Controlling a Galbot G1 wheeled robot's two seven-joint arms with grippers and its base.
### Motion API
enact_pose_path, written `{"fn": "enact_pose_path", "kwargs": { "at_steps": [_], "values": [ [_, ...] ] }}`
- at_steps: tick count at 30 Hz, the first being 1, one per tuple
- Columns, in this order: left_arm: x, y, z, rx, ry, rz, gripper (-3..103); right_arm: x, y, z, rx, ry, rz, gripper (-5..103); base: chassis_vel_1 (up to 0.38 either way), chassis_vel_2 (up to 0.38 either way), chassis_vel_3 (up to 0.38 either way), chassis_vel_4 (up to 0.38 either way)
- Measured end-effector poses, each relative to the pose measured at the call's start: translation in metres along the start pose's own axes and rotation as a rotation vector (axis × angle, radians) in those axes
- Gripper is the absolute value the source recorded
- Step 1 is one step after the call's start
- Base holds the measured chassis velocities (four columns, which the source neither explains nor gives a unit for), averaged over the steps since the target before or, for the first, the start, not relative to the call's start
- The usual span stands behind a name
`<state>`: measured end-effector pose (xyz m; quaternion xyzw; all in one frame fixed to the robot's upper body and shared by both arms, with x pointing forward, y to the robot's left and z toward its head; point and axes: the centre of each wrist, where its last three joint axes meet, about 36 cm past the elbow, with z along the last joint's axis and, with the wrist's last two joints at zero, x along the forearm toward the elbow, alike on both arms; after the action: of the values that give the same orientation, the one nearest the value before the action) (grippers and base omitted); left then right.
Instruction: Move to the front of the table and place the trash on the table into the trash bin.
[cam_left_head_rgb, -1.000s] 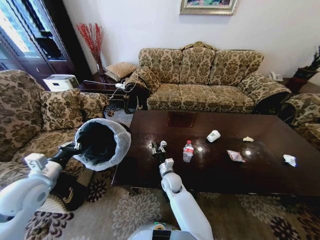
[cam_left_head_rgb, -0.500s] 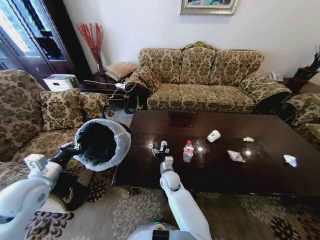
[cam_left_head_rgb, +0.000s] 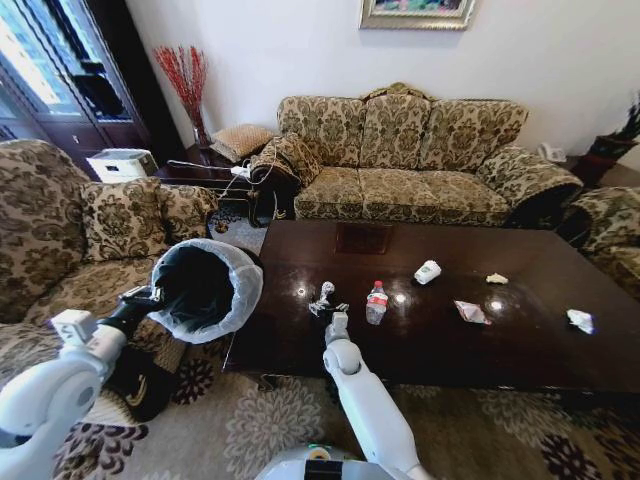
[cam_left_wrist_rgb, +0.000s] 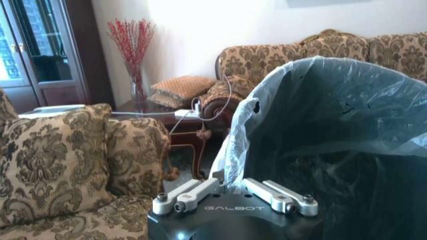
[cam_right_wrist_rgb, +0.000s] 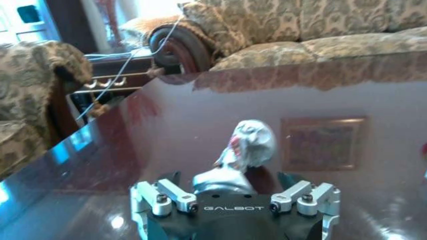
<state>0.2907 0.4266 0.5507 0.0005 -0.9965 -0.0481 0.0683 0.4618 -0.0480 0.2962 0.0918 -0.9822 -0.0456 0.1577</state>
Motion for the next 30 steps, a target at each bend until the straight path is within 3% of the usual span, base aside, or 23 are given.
{"fn": "enact_pose_path", "kwargs": {
  "at_steps": [2, 7, 9, 12, 13, 24, 25, 26, 28, 30],
  "values": [
    [-0.001, 0.001, 0.000, -0.001, 0.000, -0.002, 0, -0.002, -0.001, 0.004, 0.003, 0.008, -0.018, 83, 0.000, 0.000, 0.000, 0.000],
    [-0.002, 0.003, 0.001, -0.002, 0.002, -0.005, 0, -0.003, -0.002, 0.005, 0.003, 0.013, -0.021, 72, 0.000, 0.000, 0.000, 0.000],
    [-0.002, 0.004, 0.002, -0.001, 0.002, -0.006, 0, -0.004, -0.002, 0.005, 0.000, 0.013, -0.022, 56, 0.000, 0.000, 0.000, 0.000],
    [-0.003, 0.004, 0.002, -0.002, 0.003, -0.007, 0, -0.004, -0.002, 0.005, -0.003, 0.014, -0.023, 56, 0.000, 0.000, 0.000, 0.000],
    [-0.003, 0.004, 0.002, -0.002, 0.003, -0.007, 0, -0.003, -0.001, 0.005, -0.008, 0.013, -0.026, 48, 0.000, 0.000, 0.000, 0.000],
    [-0.002, 0.006, -0.001, -0.024, 0.017, 0.001, 0, 0.013, 0.007, -0.008, -0.047, -0.037, -0.055, 48, 0.000, 0.000, 0.000, 0.000],
    [-0.003, 0.006, -0.003, -0.032, 0.029, 0.008, 0, 0.018, 0.008, -0.014, -0.061, -0.073, -0.068, 48, 0.000, 0.000, 0.000, 0.000],
    [-0.004, 0.005, -0.013, -0.031, 0.082, 0.018, 0, 0.028, 0.012, -0.030, -0.086, -0.148, -0.101, 48, 0.000, 0.000, 0.000, 0.000],
    [-0.006, 0.005, -0.017, -0.029, 0.099, 0.023, 0, 0.033, 0.013, -0.038, -0.099, -0.187, -0.121, 48, 0.000, 0.000, 0.000, 0.000],
    [-0.025, 0.006, -0.046, -0.039, 0.182, 0.074, 0, 0.057, 0.007, -0.077, -0.130, -0.392, -0.199, 48, 0.000, 0.000, 0.000, 0.000]
  ]
}}
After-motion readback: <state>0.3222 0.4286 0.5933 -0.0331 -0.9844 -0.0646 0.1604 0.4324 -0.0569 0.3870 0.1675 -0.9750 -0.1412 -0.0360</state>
